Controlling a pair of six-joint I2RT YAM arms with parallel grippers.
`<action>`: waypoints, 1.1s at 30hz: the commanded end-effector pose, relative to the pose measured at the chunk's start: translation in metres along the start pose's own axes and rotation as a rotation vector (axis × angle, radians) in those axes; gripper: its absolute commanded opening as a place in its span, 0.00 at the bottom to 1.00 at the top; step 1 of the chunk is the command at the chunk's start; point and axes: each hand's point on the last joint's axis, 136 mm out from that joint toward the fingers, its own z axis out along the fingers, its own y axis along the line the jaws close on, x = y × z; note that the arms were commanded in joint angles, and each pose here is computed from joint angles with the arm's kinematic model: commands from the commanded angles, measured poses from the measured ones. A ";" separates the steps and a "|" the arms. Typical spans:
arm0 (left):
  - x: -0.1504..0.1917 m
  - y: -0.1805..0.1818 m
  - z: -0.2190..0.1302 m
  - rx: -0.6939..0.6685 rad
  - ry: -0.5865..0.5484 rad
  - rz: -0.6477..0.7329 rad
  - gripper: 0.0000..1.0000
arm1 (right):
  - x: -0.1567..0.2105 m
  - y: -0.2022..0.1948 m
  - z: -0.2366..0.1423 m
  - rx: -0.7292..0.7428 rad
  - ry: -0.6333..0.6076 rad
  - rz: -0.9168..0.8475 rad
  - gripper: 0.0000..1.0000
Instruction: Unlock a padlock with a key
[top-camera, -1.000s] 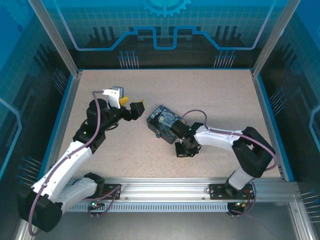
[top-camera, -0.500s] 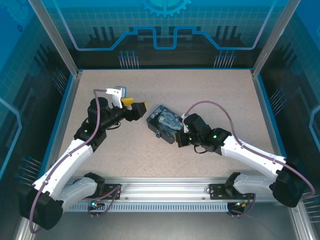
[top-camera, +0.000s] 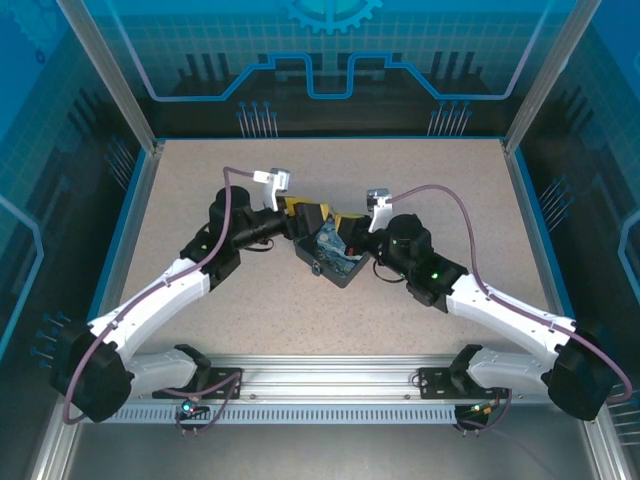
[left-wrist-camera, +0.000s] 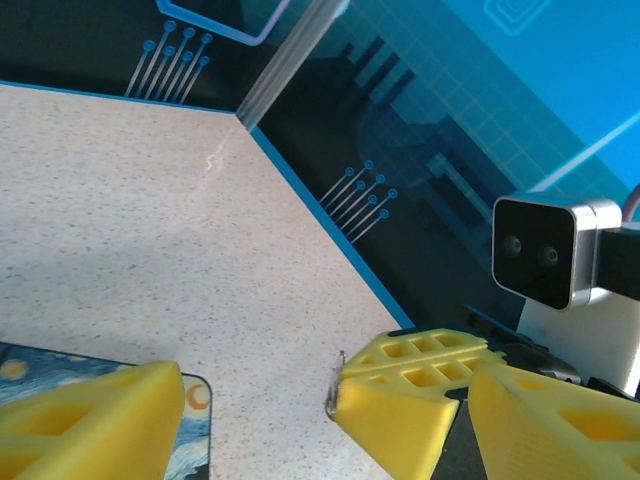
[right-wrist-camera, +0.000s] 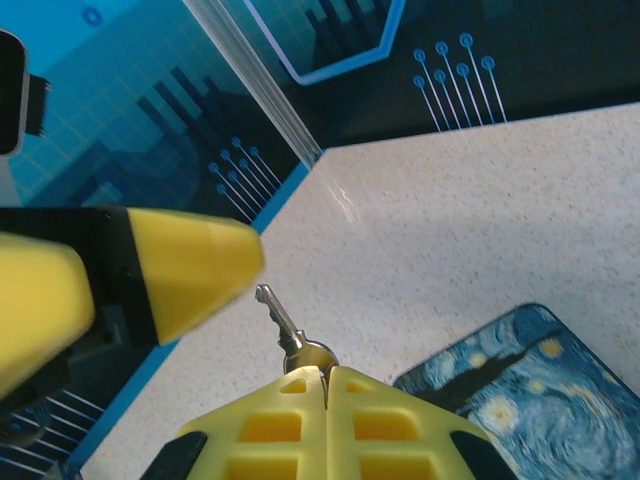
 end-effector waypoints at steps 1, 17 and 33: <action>-0.011 -0.020 0.008 0.056 -0.017 0.037 0.75 | -0.027 0.012 -0.002 -0.040 -0.092 0.020 0.00; -0.008 -0.016 0.022 0.016 -0.011 0.090 0.54 | -0.018 0.010 -0.006 -0.045 -0.060 0.020 0.00; -0.005 -0.013 0.024 0.003 0.007 0.105 0.17 | -0.018 0.017 -0.003 -0.072 -0.046 0.026 0.00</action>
